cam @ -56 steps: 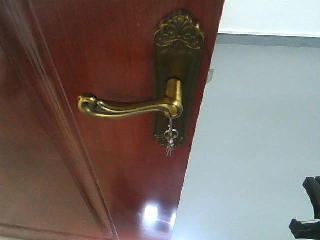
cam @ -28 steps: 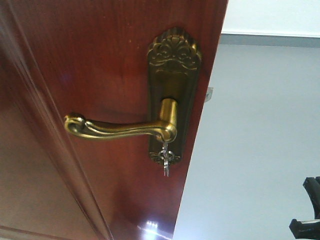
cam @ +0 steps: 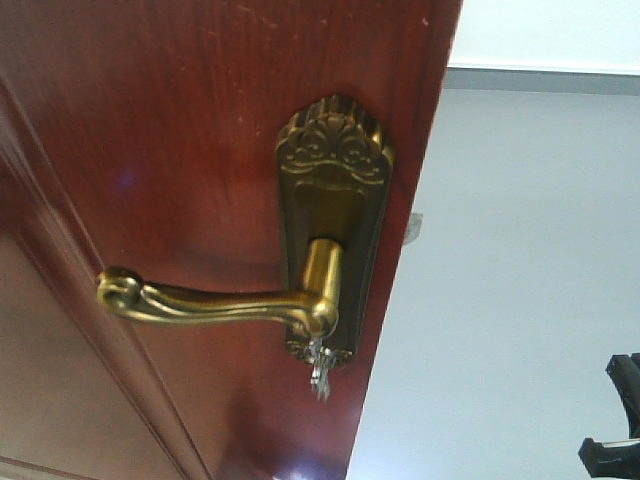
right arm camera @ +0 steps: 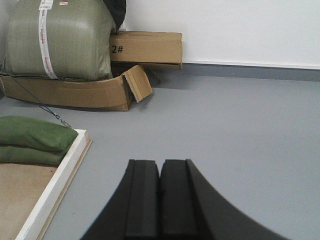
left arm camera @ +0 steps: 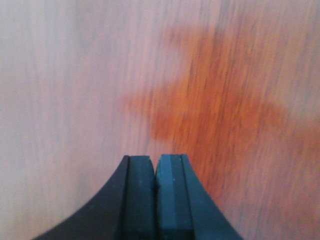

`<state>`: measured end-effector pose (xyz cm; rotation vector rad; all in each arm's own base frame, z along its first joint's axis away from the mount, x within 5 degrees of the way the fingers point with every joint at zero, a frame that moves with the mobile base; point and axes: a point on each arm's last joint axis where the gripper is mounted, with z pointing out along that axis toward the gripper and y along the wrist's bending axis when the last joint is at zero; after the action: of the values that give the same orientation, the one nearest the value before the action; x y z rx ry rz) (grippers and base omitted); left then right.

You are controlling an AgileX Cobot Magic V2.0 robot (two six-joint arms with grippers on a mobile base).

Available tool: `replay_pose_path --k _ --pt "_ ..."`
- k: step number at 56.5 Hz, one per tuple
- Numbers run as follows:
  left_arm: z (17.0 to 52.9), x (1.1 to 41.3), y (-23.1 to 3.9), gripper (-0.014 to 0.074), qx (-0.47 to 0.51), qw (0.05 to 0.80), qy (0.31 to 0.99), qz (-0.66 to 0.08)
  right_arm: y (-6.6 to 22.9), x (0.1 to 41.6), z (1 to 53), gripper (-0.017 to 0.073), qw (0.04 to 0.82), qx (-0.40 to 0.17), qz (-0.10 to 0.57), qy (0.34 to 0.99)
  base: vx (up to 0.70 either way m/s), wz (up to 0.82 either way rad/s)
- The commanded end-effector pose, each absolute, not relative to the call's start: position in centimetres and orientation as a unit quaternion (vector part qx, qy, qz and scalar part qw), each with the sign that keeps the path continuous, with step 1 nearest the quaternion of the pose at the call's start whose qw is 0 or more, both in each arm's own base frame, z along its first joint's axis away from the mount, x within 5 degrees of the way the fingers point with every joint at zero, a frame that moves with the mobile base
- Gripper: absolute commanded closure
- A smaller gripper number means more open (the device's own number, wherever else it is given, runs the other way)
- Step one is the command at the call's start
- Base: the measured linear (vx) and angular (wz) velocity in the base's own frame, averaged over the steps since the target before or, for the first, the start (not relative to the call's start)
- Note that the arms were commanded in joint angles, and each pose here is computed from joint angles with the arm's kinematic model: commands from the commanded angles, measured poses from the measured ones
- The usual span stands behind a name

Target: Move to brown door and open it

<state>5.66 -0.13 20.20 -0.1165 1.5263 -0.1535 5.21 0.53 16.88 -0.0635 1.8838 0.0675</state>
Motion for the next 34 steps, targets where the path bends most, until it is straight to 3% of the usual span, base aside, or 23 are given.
replay_pose_path --k 1,34 --pt "21.76 5.37 -0.04 0.0597 -0.055 0.758 0.645 -0.074 0.47 5.39 17.49 0.0559 0.620 -0.028 0.024 0.784 0.00 0.00" --pt "21.76 5.37 -0.04 0.0597 -0.055 0.758 0.645 -0.074 0.47 5.39 17.51 0.0559 0.621 -0.028 0.024 0.783 0.00 0.00"
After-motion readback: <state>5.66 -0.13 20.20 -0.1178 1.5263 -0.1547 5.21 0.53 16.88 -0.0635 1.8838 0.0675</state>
